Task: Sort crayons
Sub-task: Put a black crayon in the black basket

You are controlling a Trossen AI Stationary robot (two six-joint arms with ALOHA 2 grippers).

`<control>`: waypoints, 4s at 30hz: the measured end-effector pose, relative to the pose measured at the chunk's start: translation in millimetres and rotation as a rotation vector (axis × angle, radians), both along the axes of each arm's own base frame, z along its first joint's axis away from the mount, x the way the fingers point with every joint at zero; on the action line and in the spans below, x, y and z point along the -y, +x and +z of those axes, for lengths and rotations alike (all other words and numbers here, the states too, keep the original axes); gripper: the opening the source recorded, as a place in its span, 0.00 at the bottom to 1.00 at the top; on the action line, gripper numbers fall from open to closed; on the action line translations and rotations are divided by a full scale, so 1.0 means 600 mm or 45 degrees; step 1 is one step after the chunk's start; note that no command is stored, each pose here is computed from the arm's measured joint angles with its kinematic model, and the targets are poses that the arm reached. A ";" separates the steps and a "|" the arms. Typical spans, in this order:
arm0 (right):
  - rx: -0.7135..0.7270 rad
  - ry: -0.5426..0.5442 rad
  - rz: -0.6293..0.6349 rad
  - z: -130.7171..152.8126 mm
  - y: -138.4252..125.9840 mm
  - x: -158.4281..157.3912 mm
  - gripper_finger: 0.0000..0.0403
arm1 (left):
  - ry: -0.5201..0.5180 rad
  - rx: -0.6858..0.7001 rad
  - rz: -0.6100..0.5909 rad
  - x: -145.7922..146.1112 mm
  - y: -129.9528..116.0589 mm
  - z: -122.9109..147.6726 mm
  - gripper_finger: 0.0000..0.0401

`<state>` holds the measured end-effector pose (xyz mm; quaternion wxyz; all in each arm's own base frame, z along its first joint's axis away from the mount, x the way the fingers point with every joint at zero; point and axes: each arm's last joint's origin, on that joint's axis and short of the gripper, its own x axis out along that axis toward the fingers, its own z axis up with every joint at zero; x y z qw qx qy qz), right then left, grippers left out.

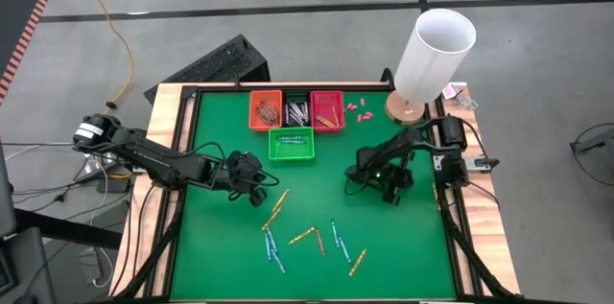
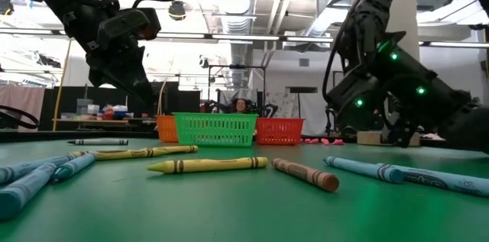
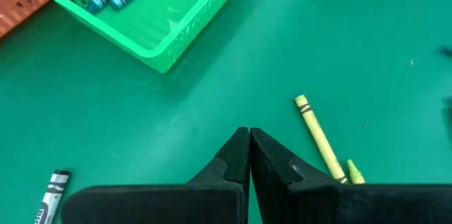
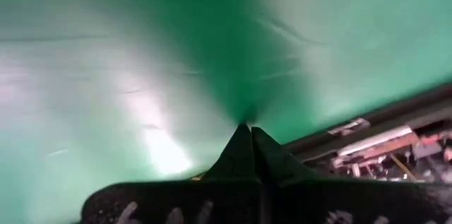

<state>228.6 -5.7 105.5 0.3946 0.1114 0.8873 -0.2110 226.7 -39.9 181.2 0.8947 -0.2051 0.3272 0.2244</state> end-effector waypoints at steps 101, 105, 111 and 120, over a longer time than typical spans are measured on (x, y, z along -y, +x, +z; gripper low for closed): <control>-0.068 0.035 -0.459 -0.018 -0.020 -0.028 0.00 | 0.009 0.023 -0.015 0.001 0.003 0.002 0.00; -0.025 -0.084 -0.296 -0.011 -0.011 -0.033 0.00 | 0.012 0.035 -0.011 0.001 0.004 0.004 0.00; -0.060 -0.243 -0.203 -0.020 -0.033 -0.013 0.00 | 0.016 0.059 -0.002 0.001 0.006 0.006 0.00; -0.095 -0.365 -0.139 -0.020 -0.043 0.004 0.00 | 0.026 0.082 0.012 0.000 0.007 0.008 0.00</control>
